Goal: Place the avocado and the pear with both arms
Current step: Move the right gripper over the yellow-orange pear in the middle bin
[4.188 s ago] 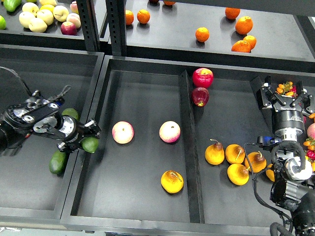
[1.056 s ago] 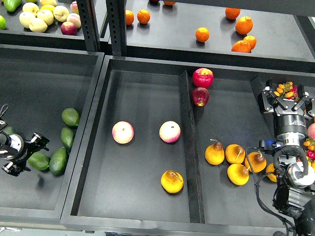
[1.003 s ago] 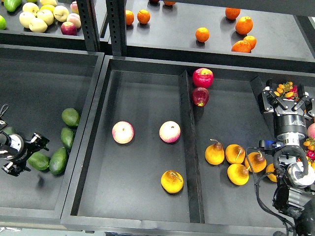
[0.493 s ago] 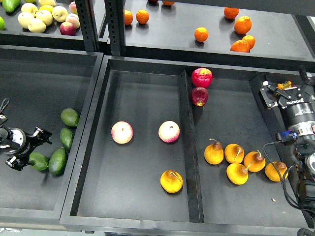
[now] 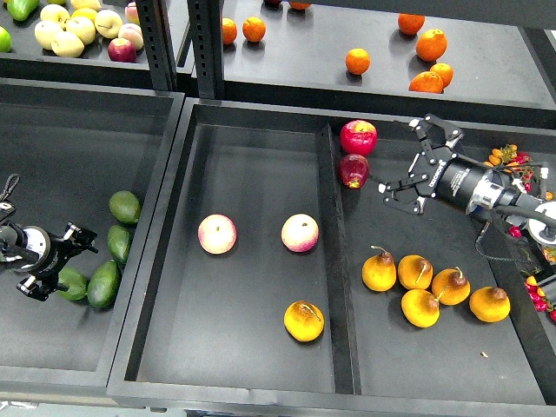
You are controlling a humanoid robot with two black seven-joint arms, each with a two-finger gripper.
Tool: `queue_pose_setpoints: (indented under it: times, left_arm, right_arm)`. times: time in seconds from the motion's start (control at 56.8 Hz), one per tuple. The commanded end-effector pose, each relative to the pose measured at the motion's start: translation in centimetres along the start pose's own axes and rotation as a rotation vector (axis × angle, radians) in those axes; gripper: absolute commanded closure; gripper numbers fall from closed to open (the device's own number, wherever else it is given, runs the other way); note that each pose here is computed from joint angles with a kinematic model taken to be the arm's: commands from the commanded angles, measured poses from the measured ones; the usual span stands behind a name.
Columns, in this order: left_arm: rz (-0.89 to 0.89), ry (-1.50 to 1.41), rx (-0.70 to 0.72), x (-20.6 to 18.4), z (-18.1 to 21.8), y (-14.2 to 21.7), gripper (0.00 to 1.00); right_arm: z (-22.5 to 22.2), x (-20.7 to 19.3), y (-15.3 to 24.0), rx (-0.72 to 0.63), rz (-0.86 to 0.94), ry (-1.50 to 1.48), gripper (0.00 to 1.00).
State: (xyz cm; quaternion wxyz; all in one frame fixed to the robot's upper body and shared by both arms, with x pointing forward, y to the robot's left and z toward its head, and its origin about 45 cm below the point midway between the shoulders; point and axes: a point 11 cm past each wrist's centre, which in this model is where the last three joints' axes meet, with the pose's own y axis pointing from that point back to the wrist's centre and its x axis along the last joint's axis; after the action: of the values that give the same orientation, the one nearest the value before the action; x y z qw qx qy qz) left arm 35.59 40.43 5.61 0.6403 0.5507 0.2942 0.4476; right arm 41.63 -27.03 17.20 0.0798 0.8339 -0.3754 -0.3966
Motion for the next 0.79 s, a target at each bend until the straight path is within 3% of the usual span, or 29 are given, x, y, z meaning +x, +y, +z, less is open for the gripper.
queue_pose_setpoints:
  times: [0.0, 0.475, 0.774]
  left_arm:
    - [0.002, 0.001, -0.014, 0.1, 0.7, 0.3, 0.02]
    - [0.012, -0.012, -0.062, 0.5, 3.2, 1.5, 0.01]
    - [0.01, -0.01, -0.062, 0.5, 3.1, 1.5, 0.01]
  right_arm:
    - [4.1, 0.4, -0.9, -0.175, 0.03, 0.053, 0.01]
    - [10.6, 3.8, -0.6, -0.46, 0.168, 0.172, 0.01]
    - [12.4, 2.2, -3.1, -0.502, 0.129, 0.19, 0.01]
